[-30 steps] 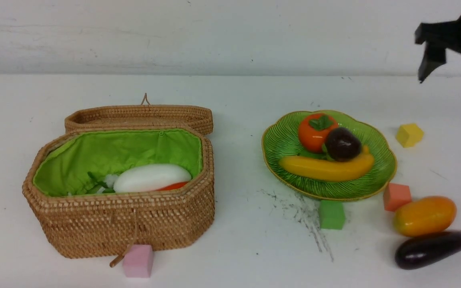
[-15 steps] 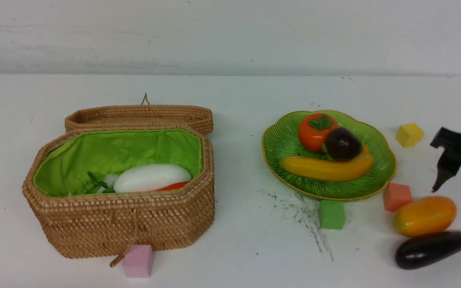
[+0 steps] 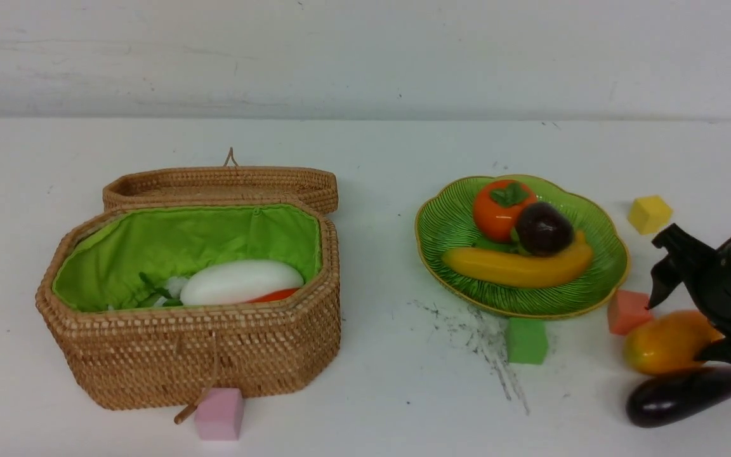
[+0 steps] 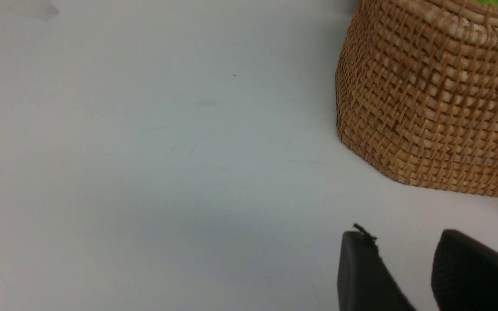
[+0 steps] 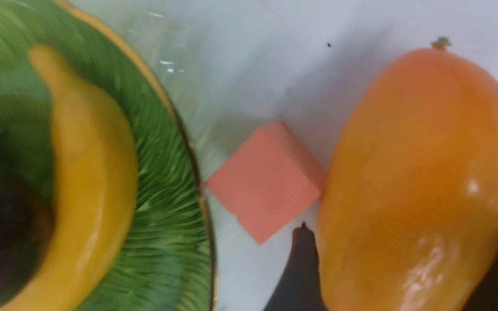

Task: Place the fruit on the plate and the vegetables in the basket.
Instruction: Use the right arm to grab a mango and put it into the right plate

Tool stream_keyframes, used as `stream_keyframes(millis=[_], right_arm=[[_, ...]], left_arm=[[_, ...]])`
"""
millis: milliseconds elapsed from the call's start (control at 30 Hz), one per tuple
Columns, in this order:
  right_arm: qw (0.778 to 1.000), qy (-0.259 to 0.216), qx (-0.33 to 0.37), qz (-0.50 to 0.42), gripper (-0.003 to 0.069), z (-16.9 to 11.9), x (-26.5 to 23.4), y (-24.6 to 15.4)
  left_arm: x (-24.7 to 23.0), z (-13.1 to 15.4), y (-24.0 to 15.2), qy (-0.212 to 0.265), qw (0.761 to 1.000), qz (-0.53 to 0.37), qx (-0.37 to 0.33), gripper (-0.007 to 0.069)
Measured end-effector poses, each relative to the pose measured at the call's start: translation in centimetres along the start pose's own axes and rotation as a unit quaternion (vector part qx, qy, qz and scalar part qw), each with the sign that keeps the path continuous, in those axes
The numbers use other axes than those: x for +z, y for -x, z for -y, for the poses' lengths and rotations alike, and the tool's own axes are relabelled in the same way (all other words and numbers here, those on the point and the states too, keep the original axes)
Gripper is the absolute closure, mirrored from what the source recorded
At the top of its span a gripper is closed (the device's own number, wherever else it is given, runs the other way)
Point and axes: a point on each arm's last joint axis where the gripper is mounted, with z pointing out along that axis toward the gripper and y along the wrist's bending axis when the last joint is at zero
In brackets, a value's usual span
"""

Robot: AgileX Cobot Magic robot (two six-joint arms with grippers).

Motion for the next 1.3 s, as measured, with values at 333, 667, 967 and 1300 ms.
stream_keyframes(millis=[333,667,967,1300], right_arm=[[0.999,-0.038,-0.012,-0.012,0.0133,0.5,2.2,-0.1],[0.999,-0.035,-0.022,-0.007,0.0135,0.4,2.1,0.0],[0.999,-0.022,-0.025,0.003,0.0135,0.3,0.9,0.1],[0.999,0.018,-0.027,0.027,0.0135,-0.1,-2.3,0.3]], left_arm=[[0.0,0.0,0.0,0.000,1.000,0.000,0.000,0.0387],[0.0,0.0,0.0,0.000,1.000,0.000,0.000,0.0387],[0.0,0.0,0.0,0.000,1.000,0.000,0.000,0.0387],[0.0,0.0,0.0,0.000,1.000,0.000,0.000,0.0387]])
